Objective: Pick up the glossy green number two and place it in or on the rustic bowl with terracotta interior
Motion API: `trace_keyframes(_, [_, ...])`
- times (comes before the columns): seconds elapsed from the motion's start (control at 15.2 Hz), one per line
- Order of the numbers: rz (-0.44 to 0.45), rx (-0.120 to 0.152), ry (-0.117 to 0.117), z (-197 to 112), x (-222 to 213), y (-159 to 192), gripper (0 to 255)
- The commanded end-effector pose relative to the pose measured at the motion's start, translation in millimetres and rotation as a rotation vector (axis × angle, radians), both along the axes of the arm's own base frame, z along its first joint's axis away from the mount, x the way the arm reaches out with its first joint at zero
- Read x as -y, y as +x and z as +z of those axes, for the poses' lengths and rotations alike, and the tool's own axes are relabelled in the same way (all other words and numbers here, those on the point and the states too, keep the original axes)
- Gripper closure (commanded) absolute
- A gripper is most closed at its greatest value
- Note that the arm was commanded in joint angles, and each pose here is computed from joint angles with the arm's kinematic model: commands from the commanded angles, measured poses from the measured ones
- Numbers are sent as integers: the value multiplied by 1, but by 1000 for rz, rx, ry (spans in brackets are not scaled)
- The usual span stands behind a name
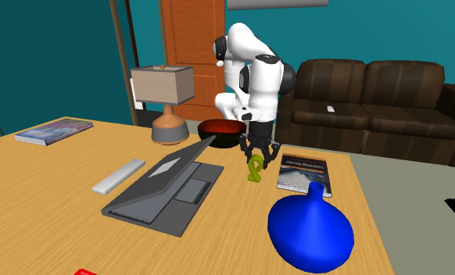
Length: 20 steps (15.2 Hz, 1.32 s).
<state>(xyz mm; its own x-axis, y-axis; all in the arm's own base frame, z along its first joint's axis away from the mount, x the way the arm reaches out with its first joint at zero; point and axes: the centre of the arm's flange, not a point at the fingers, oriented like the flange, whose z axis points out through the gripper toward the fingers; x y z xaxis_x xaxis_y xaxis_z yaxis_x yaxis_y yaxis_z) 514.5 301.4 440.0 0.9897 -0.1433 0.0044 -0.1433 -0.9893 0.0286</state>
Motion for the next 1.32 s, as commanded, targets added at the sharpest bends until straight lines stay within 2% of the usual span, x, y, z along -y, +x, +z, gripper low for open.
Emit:
trace_keyframes(0.0, [0,0,0,10,1,0,255])
trace_keyframes(1.25, [0,0,0,110,1,0,255])
